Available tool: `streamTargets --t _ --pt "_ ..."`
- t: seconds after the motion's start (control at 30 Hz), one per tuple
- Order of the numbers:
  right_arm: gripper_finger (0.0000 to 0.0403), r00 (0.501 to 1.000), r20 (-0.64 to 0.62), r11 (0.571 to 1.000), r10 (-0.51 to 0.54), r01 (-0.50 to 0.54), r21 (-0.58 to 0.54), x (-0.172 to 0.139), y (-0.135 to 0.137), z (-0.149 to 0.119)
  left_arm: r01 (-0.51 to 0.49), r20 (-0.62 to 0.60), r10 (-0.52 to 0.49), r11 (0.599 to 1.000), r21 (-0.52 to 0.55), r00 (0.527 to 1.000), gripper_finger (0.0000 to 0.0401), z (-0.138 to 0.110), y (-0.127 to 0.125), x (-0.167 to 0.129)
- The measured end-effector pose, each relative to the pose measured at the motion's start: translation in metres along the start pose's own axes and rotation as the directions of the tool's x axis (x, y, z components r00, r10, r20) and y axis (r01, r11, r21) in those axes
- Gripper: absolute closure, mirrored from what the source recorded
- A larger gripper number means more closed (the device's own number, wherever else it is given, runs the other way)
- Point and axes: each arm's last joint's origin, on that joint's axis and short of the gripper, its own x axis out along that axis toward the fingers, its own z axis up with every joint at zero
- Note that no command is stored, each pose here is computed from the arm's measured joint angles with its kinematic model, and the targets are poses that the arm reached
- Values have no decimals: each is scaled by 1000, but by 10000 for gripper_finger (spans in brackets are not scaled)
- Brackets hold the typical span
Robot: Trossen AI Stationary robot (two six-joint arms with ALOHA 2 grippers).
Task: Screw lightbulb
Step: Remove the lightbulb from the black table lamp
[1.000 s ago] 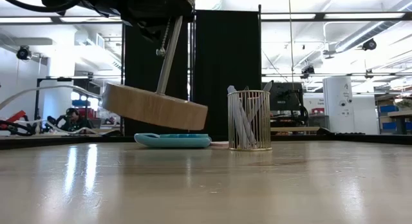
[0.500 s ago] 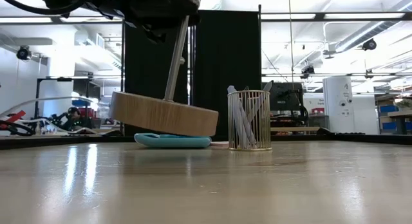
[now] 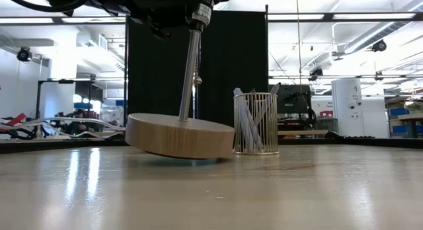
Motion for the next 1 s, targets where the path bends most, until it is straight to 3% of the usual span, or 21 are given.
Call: streamTargets --t 0.17,0.4,0.73,0.87,1.0 --pt "267 1000 2 1000 2 -2 2 0 0 0 26 -16 -26 1000 4 1000 172 -3 0 0" --pt "262 1000 6 1000 -6 6 16 0 0 1 -6 4 6 1000 12 1000 178 -5 2 1" --pt "259 1000 3 1000 -23 23 17 0 -1 1 -20 19 18 998 56 1000 154 -13 4 12" --pt "264 1000 5 1000 -23 23 16 0 -1 2 -25 17 24 998 52 1000 179 -13 5 12" --pt "264 1000 5 1000 -24 24 9 -1 -1 2 4 -18 -3 1000 16 1000 258 -16 8 12"
